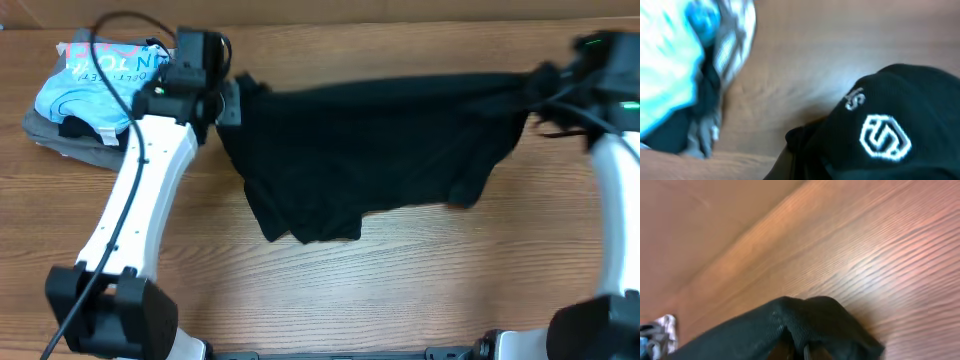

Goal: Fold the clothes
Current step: 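Pull the shirt taut between both grippers, stretching it sideways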

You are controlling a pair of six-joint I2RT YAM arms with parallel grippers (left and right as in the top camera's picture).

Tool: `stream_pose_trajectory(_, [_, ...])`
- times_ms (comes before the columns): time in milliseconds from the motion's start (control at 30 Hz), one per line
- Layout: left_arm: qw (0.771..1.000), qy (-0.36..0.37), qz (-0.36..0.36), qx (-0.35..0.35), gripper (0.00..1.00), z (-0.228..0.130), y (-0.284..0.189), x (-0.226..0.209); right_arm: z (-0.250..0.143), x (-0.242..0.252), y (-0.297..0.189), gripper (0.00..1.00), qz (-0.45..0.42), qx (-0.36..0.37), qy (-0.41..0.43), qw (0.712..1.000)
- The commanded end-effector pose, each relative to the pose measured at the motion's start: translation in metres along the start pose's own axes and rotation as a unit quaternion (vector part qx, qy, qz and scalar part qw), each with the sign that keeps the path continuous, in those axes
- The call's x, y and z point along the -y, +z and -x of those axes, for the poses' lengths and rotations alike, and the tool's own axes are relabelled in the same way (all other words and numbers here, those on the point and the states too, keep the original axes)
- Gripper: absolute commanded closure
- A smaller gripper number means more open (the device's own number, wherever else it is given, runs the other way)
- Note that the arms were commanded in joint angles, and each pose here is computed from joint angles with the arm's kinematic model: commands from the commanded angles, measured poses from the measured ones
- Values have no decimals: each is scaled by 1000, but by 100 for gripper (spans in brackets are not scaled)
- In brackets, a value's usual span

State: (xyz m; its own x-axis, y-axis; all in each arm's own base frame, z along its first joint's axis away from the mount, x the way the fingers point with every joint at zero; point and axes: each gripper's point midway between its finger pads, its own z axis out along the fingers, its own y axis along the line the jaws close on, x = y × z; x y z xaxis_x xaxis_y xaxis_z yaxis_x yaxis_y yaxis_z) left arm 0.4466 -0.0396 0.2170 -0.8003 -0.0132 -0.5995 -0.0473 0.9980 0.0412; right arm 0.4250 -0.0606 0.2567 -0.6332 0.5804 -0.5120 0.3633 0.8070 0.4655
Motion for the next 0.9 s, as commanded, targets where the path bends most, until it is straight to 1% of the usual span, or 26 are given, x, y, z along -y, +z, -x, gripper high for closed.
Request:
stream_pose_trajectory(0, [995,17,0,93,96,50,-68,-7,22,-7,-34,96,33,19,-29,999])
stream_pose_trajectory(133, [991,12,-11,130,96,65,-97,-7,24,-6,-50,96,50,10,-32,998])
stream_pose_trajectory(267, [991,12,-11,135,96,65,-104,-8,18,-9,-52,96,67,-5,-41,997])
stream_pose_trajectory(467, [993,16,-20,115,96,55,-102,-5,9,-6,-52,96,62,-23,-35,997])
stream_pose_trajectory(600, [993,31,-19,113,96,54,-102,-5,5,-4,-52,96,59,-31,-44,997])
stream_pose_trajectory(700, [993,34,-41,104,96,50,-101,3,4,-4,-52,96,58,-33,-43,997])
stream_pose_trajectory(800, [994,39,-71,78,96,38,-96,13,2,-3,-52,96,58,-36,-48,997])
stream_pose_trajectory(867, [995,40,-77,52,96,28,-89,16,0,-1,-52,96,52,-41,-47,997])
